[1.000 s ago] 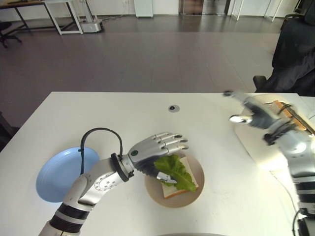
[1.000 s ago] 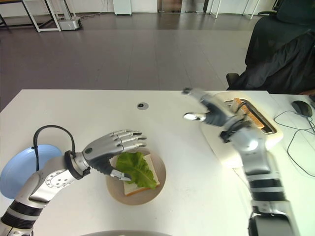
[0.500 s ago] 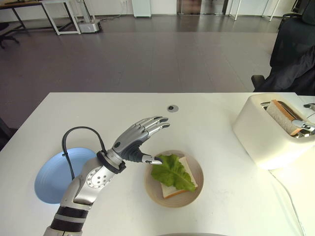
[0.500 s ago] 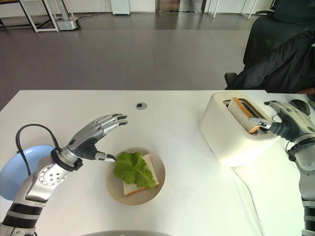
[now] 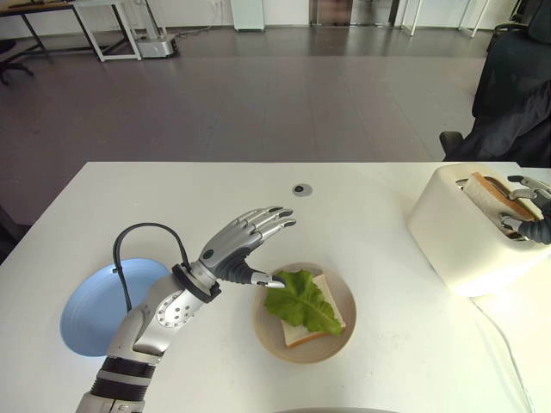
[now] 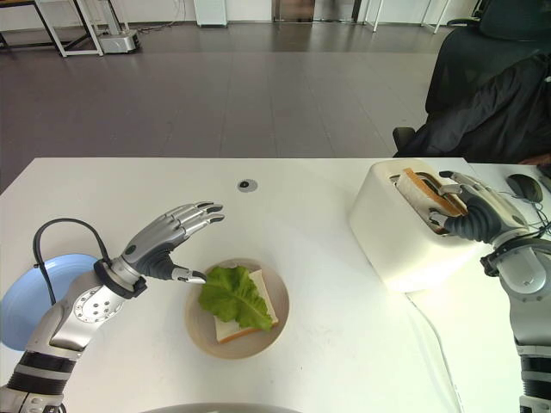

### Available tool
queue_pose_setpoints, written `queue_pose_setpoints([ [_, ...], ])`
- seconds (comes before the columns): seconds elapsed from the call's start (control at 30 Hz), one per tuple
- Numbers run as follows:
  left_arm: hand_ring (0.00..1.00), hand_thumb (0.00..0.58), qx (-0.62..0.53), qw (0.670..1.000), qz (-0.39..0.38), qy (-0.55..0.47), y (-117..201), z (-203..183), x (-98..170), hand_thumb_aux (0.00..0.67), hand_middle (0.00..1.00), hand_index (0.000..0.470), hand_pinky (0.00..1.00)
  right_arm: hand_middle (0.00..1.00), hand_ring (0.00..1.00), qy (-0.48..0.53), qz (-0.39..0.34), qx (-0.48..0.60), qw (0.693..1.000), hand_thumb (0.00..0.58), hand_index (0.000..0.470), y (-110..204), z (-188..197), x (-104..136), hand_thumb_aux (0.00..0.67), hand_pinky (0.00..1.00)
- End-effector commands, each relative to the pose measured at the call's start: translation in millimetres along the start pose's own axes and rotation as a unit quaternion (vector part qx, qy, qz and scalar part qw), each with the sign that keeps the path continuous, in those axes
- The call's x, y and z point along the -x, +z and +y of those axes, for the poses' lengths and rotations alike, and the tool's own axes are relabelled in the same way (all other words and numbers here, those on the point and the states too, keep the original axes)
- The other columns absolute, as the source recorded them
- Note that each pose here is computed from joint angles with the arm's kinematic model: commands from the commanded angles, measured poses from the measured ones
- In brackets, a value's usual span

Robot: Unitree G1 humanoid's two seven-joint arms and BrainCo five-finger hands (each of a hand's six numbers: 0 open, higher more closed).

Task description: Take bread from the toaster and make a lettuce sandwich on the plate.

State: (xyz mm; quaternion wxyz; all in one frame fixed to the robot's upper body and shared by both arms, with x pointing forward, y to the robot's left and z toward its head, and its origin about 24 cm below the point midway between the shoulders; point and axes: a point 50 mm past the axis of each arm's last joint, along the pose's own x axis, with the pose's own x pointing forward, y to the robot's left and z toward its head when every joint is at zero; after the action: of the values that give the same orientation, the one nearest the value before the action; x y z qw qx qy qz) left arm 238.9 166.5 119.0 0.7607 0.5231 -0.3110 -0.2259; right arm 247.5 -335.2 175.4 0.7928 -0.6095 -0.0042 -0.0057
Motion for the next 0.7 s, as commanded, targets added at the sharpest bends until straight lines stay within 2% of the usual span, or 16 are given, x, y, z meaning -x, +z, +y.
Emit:
queue_pose_setpoints([
  [0.03, 0.0, 0.0, -0.007, 1.0, 0.006, -0.011, -2.7, -2.0, 2.9, 0.0, 0.0, 0.0, 0.0, 0.0, 0.0, -0.016, -0.031, -0.036, 0.999, 0.58, 0.47, 9.7, -5.7, -3.4, 0.67, 0.0],
  [0.23, 0.0, 0.0, -0.012, 1.0, 0.009, -0.007, -4.3, 1.1, 3.5, 0.0, 0.0, 0.0, 0.0, 0.0, 0.0, -0.077, -0.053, -0.087, 0.992, 0.58, 0.47, 9.0, -36.8, 1.2, 0.67, 0.0],
  [0.33, 0.0, 0.0, -0.017, 1.0, 0.014, 0.0, -6.4, 5.5, 5.3, 0.0, 0.0, 0.0, 0.0, 0.0, 0.0, -0.132, -0.072, -0.123, 0.981, 0.58, 0.47, 2.2, -74.0, 10.6, 0.67, 0.0],
  [0.4, 0.0, 0.0, -0.024, 0.999, 0.019, 0.01, -7.6, 10.4, 7.1, 0.0, 0.0, 0.0, 0.0, 0.0, 0.0, -0.175, -0.106, -0.14, 0.969, 0.58, 0.47, 5.4, -105.9, 21.8, 0.67, 0.0],
  [0.47, 0.0, 0.0, -0.029, 0.999, 0.025, 0.017, -8.7, 14.1, 9.5, 0.0, 0.0, 0.0, 0.0, 0.0, 0.0, -0.178, -0.165, -0.161, 0.957, 0.58, 0.47, 19.9, -121.3, 23.3, 0.67, 0.0],
  [0.57, 0.0, 0.0, -0.036, 0.999, 0.026, 0.024, -9.6, 19.5, 11.2, 0.0, 0.0, 0.0, 0.0, 0.0, 0.0, -0.075, -0.279, -0.205, 0.935, 0.58, 0.47, 59.4, -105.0, 4.3, 0.67, 0.0],
  [0.7, 0.0, 0.0, -0.041, 0.999, 0.002, 0.026, -7.8, 28.9, 22.2, 0.0, 0.0, 0.0, 0.0, 0.0, 0.0, 0.123, -0.392, -0.272, 0.87, 0.58, 0.47, 119.1, -59.7, -31.9, 0.67, 0.0],
])
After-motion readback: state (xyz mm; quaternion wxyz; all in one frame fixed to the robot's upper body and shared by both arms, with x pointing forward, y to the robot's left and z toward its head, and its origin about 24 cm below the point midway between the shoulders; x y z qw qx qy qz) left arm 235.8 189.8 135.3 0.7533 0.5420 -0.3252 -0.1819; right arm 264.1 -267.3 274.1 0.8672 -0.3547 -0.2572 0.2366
